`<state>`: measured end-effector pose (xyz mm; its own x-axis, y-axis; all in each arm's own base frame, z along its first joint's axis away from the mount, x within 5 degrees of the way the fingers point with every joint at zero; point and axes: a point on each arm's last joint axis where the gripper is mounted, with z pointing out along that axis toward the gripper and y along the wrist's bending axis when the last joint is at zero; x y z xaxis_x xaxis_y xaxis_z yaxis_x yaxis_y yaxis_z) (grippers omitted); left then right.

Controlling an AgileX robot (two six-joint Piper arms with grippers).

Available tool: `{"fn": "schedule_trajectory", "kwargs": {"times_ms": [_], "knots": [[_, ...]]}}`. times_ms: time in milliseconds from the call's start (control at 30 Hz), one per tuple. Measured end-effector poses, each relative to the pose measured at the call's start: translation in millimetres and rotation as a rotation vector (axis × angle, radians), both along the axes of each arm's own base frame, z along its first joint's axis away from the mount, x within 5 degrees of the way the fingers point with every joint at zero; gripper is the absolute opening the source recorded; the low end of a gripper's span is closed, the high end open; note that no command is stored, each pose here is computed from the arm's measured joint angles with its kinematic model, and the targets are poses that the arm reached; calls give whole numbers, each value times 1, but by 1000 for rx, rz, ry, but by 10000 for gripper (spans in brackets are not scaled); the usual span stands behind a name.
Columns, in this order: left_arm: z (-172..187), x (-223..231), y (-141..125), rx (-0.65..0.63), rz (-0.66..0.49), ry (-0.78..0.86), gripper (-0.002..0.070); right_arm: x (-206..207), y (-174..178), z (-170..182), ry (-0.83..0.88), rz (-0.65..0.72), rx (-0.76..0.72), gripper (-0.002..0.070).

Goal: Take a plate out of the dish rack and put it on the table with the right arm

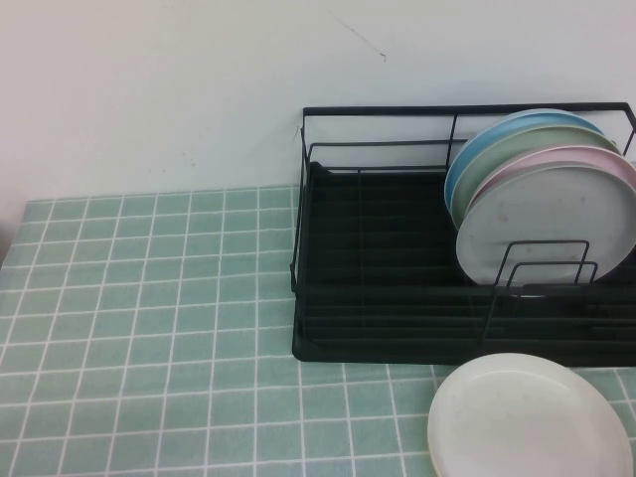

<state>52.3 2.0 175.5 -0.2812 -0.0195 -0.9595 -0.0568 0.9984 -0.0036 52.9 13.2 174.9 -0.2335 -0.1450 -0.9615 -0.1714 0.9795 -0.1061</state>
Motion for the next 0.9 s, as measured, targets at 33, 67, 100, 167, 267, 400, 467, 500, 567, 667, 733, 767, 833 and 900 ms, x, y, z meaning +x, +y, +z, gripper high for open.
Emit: {"fn": "schedule_trajectory", "kwargs": {"times_ms": [33,67,100,167,267,400,467,500,567,667,733,767,833,900], "knots": [[0,0,0,0,0,0,-3,0,0,0,0,0,0,-2],[0,0,0,0,0,0,-3,0,0,0,0,0,0,-2],[0,0,0,0,0,0,-3,0,0,0,0,0,0,-2],[0,0,0,0,0,0,-3,0,0,0,0,0,0,-2],[0,0,0,0,0,0,-3,0,0,0,0,0,0,-2],[0,0,0,0,0,0,-3,0,0,0,0,0,0,-2],[0,0,0,0,0,0,-3,0,0,0,0,0,0,-2],[0,0,0,0,0,0,-3,0,0,0,0,0,0,-2],[0,0,0,0,0,0,-3,0,0,0,0,0,0,-2],[0,0,0,0,0,0,-3,0,0,0,0,0,2,-2],[0,0,0,0,0,0,-3,0,0,1,-10,-3,25,-2],[0,0,0,0,0,0,-3,1,0,3,-23,-8,45,-2],[0,0,0,0,0,0,-3,1,0,6,-56,-23,86,-2],[0,0,0,0,0,0,-3,2,0,8,-74,-31,130,-2]]}}
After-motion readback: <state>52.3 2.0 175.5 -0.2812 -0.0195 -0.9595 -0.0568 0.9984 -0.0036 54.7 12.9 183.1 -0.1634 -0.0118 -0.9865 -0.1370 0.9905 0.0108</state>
